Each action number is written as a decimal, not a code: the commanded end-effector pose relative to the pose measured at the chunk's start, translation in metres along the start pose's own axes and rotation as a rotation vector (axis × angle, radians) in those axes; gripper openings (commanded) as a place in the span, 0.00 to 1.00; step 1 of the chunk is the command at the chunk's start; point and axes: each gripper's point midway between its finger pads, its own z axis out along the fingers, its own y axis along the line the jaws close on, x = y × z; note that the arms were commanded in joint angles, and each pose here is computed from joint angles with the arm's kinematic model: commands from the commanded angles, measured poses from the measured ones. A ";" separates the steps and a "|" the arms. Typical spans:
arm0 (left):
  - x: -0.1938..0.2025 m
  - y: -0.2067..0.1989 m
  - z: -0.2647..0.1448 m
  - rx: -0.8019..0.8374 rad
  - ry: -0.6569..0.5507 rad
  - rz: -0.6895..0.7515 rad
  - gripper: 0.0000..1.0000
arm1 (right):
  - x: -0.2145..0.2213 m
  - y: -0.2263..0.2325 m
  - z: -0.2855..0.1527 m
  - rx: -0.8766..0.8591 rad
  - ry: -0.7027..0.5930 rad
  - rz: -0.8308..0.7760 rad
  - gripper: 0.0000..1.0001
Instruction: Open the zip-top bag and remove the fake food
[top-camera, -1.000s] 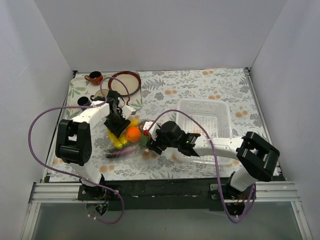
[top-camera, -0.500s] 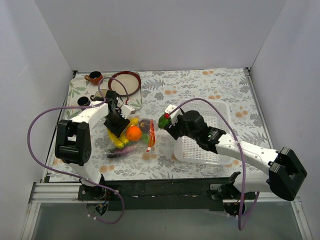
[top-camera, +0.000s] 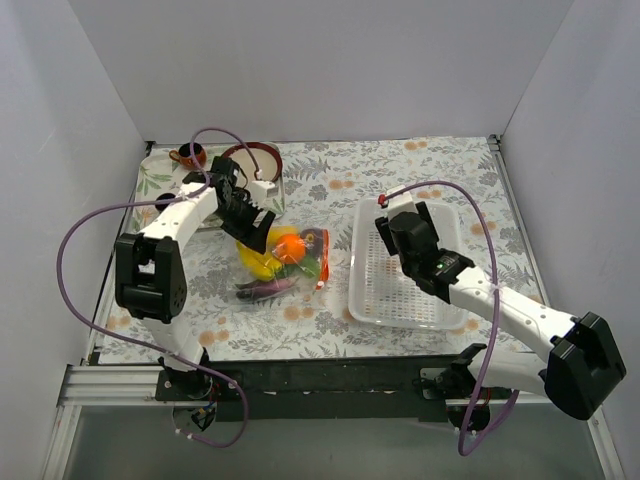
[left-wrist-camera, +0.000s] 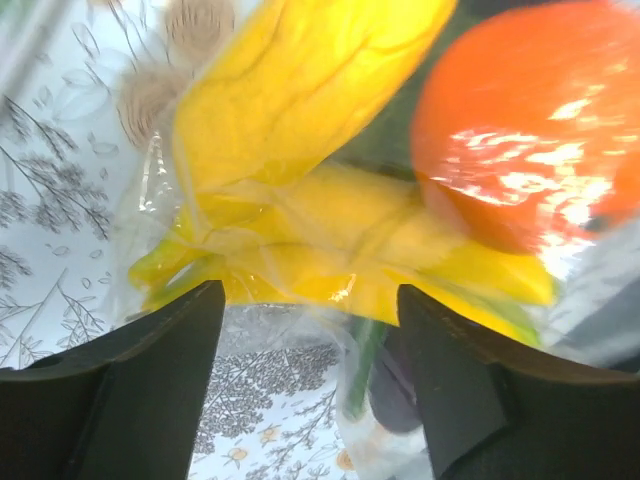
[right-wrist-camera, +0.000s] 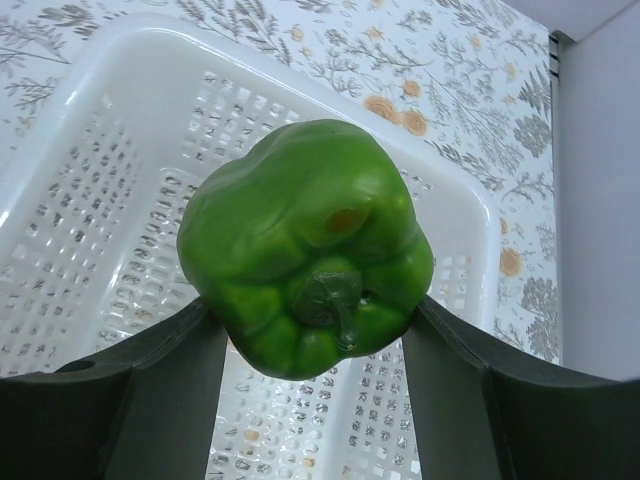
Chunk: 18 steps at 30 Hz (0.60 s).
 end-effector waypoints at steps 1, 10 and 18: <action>-0.033 -0.030 -0.056 0.029 -0.179 0.031 0.79 | -0.002 -0.021 -0.005 0.128 0.017 0.080 0.22; 0.028 0.018 -0.098 -0.114 -0.212 -0.094 0.96 | -0.027 -0.001 -0.003 0.042 0.024 0.045 0.99; 0.067 0.009 -0.050 0.032 -0.151 -0.252 0.89 | -0.057 0.042 -0.009 -0.101 -0.049 0.009 0.95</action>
